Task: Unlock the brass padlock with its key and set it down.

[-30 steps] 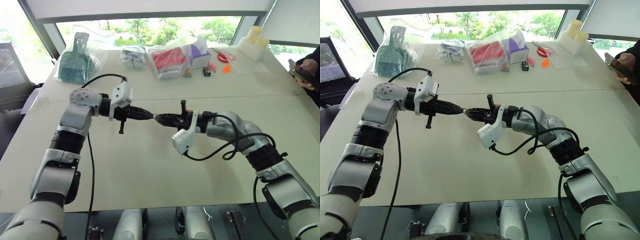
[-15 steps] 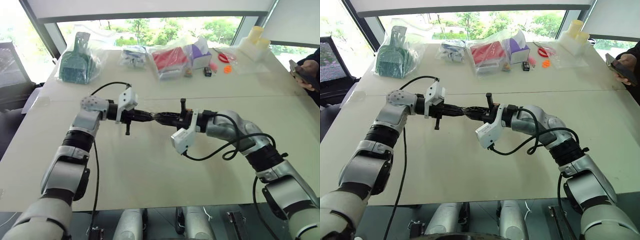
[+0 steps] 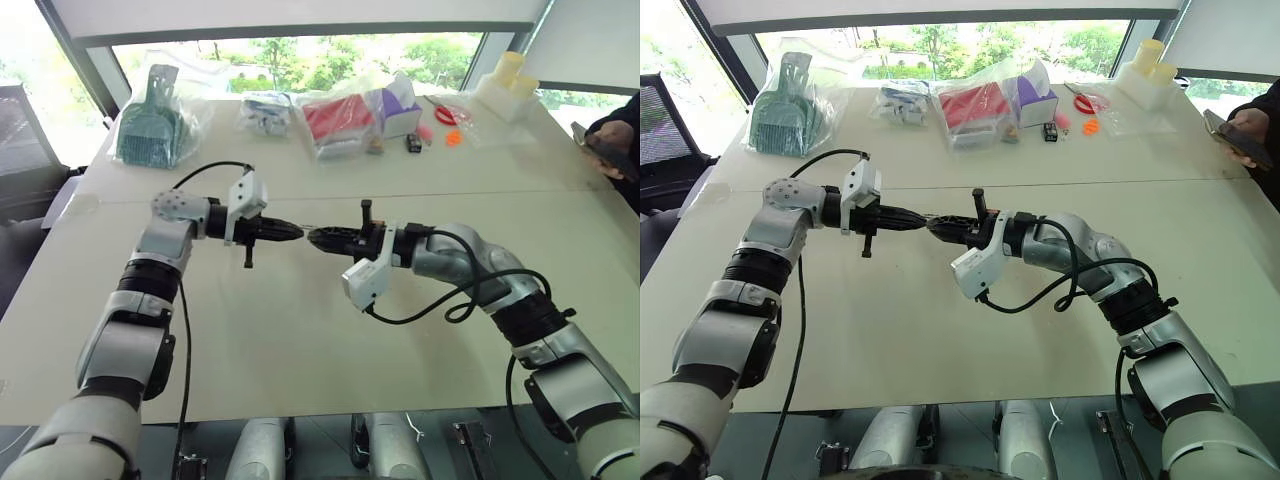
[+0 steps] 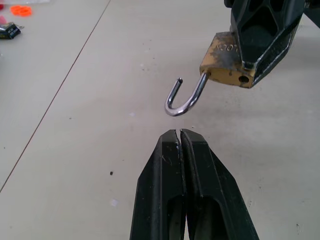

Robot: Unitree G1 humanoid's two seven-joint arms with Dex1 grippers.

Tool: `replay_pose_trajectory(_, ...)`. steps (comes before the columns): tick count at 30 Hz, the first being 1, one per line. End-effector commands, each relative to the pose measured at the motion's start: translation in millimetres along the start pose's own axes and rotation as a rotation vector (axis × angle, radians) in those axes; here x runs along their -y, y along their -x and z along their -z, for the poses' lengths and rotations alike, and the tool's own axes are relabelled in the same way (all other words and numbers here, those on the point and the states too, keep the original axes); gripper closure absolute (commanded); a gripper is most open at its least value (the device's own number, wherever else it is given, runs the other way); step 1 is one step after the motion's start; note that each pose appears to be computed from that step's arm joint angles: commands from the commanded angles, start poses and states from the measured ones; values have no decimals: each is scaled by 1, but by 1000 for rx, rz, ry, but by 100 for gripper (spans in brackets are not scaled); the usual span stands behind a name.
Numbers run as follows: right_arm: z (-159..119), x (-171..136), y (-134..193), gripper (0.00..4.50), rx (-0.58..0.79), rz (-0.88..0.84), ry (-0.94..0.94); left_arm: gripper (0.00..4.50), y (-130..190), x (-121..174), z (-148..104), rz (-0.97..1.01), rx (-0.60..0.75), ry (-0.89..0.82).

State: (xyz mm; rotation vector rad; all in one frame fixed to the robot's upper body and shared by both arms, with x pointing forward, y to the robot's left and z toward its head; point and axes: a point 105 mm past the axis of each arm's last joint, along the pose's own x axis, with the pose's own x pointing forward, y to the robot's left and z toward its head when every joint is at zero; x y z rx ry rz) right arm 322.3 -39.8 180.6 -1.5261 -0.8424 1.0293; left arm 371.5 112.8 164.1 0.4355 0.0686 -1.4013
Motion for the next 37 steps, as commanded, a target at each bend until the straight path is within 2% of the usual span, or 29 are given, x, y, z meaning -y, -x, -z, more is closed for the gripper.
replay_pose_trajectory(1, 9, 4, 5, 444, -26, 25, 4, 443, 14, 1, 2, -17, -63, -81)
replay_pose_trajectory(7, 30, -24, 2, 444, -111, -17, -93, 443, 28, 6, -5, -78, -26, -41)
replay_pose_trajectory(11, 35, -41, -1, 444, -120, -65, -86, 443, 33, 14, -10, -144, 3, -14)
replay_pose_trajectory(17, 31, -66, -3, 444, -109, -170, -152, 443, 46, 32, 19, -223, -140, -45)
replay_pose_trajectory(19, 28, -68, -3, 353, -97, -180, -172, 450, 48, 36, 23, -236, -148, -38)
replay_pose_trajectory(20, 27, -68, -2, 321, -95, -188, -186, 450, 48, 37, 22, -244, -141, -31)
replay_pose_trajectory(23, 25, -70, 5, 178, -100, -227, -228, 450, 49, 41, 17, -256, -120, -19)
replay_pose_trajectory(26, 26, -65, 20, 11, -134, -268, -341, 450, 49, 45, 15, -256, -118, -13)
replay_pose_trajectory(30, 25, -59, 36, 4, -172, -300, -539, 450, 51, 47, 11, -260, -112, -2)
replay_pose_trajectory(33, 21, -55, 54, 4, -188, -327, -761, 450, 52, 48, 8, -265, -100, 11)
replay_pose_trajectory(37, 21, -44, 70, 4, -220, -299, -951, 450, 56, 54, 7, -271, -106, 27)
